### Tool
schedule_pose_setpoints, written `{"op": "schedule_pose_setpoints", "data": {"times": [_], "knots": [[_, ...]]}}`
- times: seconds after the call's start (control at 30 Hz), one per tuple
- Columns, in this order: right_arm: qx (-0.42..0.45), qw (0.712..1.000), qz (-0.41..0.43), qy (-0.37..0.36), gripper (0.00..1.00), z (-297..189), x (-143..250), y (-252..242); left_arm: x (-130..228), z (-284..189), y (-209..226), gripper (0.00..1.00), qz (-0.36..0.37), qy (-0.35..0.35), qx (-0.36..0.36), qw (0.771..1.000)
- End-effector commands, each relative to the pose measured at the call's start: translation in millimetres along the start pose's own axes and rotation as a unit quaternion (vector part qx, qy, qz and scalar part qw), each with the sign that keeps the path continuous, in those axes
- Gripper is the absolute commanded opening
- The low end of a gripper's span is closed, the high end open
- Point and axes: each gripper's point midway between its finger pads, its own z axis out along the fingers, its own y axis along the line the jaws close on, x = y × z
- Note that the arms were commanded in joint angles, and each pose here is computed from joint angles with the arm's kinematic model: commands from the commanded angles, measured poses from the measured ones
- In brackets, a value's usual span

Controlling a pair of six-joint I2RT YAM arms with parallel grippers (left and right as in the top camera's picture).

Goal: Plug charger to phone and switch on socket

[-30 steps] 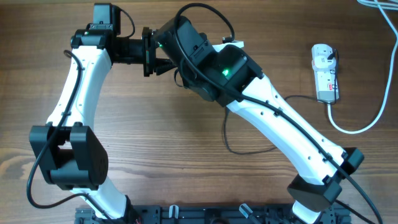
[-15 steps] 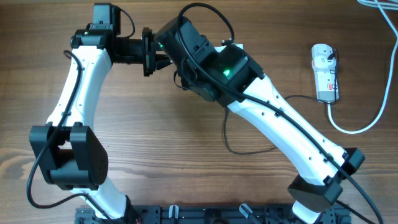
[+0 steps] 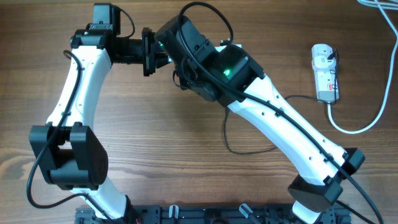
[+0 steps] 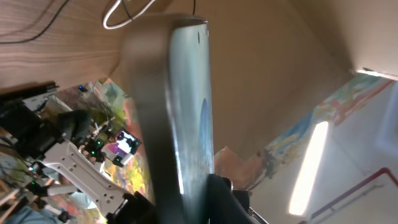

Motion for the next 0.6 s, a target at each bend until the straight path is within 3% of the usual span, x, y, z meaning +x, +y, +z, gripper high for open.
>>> {"op": "schedule_pose_setpoints", "data": {"times": [0.0, 0.1, 0.2, 0.27, 0.33, 0.5, 0.57], "knots": [[-0.018, 1.000, 0.003, 0.008, 0.21, -20.2, -4.5, 8.9, 14.7, -0.7, -6.3, 0.04, 0.023, 0.008, 0.005, 1.000], [-0.023, 0.999, -0.027, -0.040, 0.49, -21.7, -22.2, 8.6, 14.2, -0.7, -6.0, 0.04, 0.023, 0.006, 0.004, 1.000], [-0.038, 0.984, -0.167, -0.045, 0.71, -39.8, -29.7, 17.4, 0.5, -1.1, -0.2, 0.04, 0.024, -0.033, -0.014, 0.999], [-0.051, 0.949, -0.307, -0.047, 1.00, -62.3, -35.5, 24.2, -14.5, -3.1, 6.2, 0.04, 0.041, -0.076, -0.035, 0.996], [-0.045, 0.926, -0.370, -0.057, 1.00, -78.8, -48.1, 21.4, -26.4, -5.8, 11.3, 0.04, 0.070, -0.109, -0.055, 0.990], [0.128, 0.915, -0.360, -0.127, 1.00, -98.7, -156.0, -31.2, -37.2, -9.2, 16.1, 0.04, 0.165, -0.133, -0.084, 0.974], [0.171, 0.879, -0.439, -0.073, 1.00, -84.7, -173.7, -41.1, -37.1, -9.2, 16.1, 0.04, 0.194, -0.130, -0.088, 0.968]]}}
